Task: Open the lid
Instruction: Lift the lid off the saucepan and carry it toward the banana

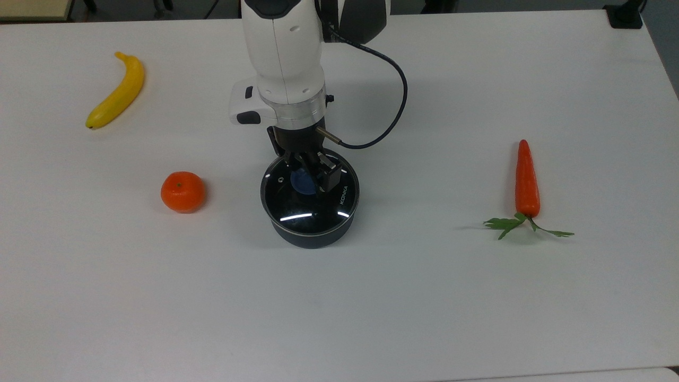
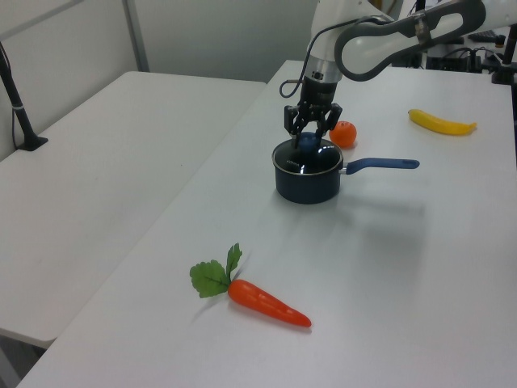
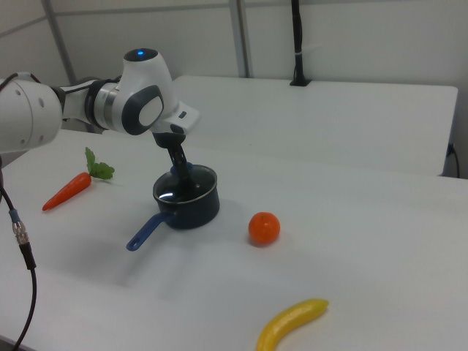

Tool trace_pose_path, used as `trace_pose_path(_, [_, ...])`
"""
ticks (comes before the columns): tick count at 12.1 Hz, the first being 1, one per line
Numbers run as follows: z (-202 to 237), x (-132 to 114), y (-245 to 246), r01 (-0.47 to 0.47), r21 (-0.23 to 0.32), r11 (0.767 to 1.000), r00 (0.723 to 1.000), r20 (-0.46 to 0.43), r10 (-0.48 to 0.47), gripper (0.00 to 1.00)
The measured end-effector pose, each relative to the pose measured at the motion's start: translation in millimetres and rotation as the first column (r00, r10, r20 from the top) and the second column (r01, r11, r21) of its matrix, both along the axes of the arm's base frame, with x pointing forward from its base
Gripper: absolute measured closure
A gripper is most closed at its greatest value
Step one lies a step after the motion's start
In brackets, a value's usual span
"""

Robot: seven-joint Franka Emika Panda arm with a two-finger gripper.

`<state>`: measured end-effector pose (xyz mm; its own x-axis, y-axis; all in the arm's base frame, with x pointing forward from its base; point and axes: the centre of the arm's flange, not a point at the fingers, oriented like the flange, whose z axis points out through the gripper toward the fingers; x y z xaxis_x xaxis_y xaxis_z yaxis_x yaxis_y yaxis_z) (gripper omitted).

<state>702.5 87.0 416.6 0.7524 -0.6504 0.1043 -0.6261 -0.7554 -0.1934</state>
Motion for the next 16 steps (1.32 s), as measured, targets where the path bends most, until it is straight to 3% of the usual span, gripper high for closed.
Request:
trace_pose_path(5, [17.7,4.2,-8.2,0.013,-0.001,1.000,0.999,0.033,-0.013,0.41])
trace_pose_path(8, [41.5,-5.3,-34.2,0.021,-0.003,1.000,1.000,-0.012,-0.021,0.41])
trace_pose_path(11, [65.3,-29.3,-92.4,-0.033,-0.007,0.999,0.991,-0.129,0.032,0.41])
trace_pose_path(16, [33.2,-76.2,-188.2,-0.170,0.028,0.985,0.956,-0.239,0.172,0.41])
